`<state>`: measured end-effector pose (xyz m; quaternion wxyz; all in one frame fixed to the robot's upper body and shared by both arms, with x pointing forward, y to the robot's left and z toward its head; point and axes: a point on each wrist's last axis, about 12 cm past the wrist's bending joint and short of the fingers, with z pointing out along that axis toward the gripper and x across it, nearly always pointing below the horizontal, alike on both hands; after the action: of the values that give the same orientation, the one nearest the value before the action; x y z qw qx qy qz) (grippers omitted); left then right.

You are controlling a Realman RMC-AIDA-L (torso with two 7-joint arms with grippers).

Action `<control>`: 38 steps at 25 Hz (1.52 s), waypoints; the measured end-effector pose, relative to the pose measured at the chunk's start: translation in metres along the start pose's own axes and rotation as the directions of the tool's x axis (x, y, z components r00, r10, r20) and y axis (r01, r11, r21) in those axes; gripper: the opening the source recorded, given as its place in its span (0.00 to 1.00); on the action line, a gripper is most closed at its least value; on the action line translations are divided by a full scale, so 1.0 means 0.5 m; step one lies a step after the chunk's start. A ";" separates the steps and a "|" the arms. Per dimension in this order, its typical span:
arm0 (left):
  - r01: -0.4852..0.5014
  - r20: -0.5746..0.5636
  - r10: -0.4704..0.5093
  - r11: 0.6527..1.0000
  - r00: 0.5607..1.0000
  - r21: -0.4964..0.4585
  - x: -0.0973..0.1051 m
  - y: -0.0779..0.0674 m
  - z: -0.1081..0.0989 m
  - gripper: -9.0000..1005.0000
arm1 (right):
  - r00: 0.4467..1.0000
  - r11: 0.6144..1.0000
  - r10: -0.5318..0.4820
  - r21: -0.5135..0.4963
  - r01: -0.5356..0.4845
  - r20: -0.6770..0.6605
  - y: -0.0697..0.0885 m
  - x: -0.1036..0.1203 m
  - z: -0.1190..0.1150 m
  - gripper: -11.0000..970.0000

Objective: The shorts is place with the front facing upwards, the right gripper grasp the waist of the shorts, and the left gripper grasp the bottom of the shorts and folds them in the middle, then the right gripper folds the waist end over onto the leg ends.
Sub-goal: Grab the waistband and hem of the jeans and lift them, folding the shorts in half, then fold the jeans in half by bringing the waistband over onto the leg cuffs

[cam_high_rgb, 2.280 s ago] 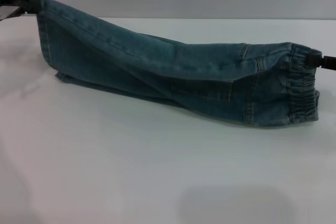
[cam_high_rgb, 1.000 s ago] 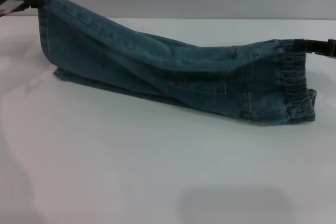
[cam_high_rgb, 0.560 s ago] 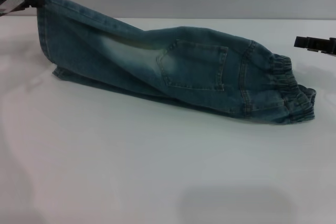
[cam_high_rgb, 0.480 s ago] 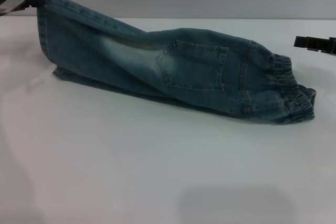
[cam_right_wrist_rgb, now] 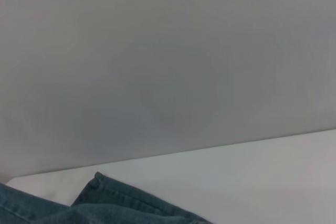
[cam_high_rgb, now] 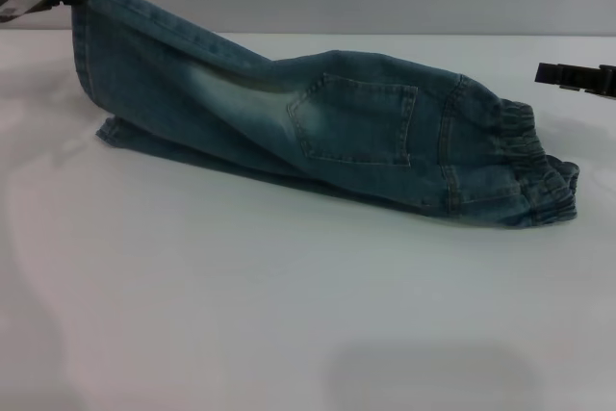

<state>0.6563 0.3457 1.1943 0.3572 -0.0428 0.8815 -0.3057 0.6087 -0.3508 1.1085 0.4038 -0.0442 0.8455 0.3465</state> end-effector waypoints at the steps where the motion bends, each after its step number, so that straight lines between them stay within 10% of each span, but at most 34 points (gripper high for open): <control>1: 0.000 0.002 0.000 1.000 1.000 0.001 -0.001 -0.001 0.000 0.15 | 1.000 1.000 -0.001 0.000 0.001 -0.001 0.000 0.000 0.000 0.61; 9: -0.001 0.067 -0.002 0.999 0.998 0.045 -0.010 -0.008 0.002 0.15 | 1.000 1.000 -0.001 -0.005 0.001 -0.005 0.001 0.004 0.002 0.61; 30: -0.028 0.159 0.017 0.997 0.987 0.066 -0.005 -0.001 0.004 0.83 | 1.000 1.000 0.010 -0.014 -0.010 -0.009 0.001 -0.005 -0.007 0.61; 38: -0.160 0.287 0.126 0.982 0.950 0.098 0.009 -0.013 0.021 0.83 | 0.989 0.995 0.072 -0.060 -0.081 -0.133 0.016 -0.048 -0.050 0.61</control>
<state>0.6587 0.3338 1.1895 0.5010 0.0000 0.8031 -0.3225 0.6056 -0.3654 1.1406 0.3324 -0.0474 0.8595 0.3855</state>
